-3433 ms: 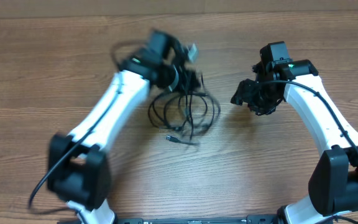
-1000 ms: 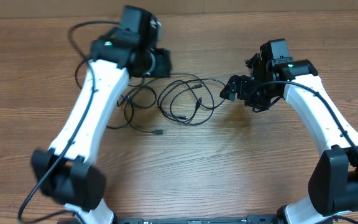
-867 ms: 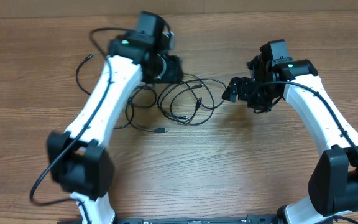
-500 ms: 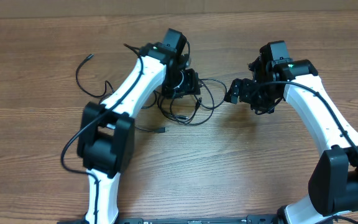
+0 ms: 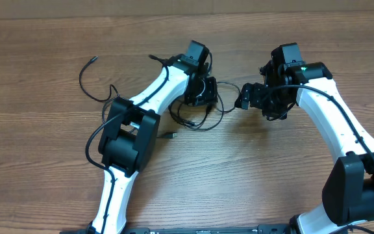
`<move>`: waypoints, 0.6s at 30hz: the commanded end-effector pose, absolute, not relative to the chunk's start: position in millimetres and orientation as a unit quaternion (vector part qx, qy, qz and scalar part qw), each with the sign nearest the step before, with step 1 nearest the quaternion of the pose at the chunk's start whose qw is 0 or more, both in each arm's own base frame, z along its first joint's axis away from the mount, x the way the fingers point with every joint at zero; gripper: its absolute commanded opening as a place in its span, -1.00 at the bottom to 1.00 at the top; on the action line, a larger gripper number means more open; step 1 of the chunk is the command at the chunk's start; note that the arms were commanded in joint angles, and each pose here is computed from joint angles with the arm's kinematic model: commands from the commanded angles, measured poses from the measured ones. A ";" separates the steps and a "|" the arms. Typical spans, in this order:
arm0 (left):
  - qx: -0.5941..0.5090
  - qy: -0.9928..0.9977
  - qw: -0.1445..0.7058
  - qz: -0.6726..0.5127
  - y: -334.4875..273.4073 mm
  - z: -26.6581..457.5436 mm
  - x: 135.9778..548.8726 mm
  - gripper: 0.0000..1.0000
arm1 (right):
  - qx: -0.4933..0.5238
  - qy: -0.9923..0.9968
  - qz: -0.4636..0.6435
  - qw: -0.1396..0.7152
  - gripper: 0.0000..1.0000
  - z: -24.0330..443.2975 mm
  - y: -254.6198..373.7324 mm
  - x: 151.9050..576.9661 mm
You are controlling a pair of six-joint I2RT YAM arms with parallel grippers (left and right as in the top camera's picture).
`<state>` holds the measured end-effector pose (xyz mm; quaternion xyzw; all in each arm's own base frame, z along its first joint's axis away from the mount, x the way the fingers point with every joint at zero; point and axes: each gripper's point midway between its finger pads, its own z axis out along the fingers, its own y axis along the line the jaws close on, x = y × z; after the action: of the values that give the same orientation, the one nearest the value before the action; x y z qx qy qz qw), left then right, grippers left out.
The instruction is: Untangle cables
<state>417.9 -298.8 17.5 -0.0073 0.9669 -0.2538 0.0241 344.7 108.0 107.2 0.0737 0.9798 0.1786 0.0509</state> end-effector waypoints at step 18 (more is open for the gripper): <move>0.028 0.909 0.279 -0.307 -217.4 264.8 441.2 -0.92 | 0.068 0.975 0.199 0.067 0.91 113.8 114.1 352.1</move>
<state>450.4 -234.8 196.8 0.0045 0.9315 -0.2991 0.2068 348.0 108.3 107.8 0.0721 0.9795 0.1791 0.0582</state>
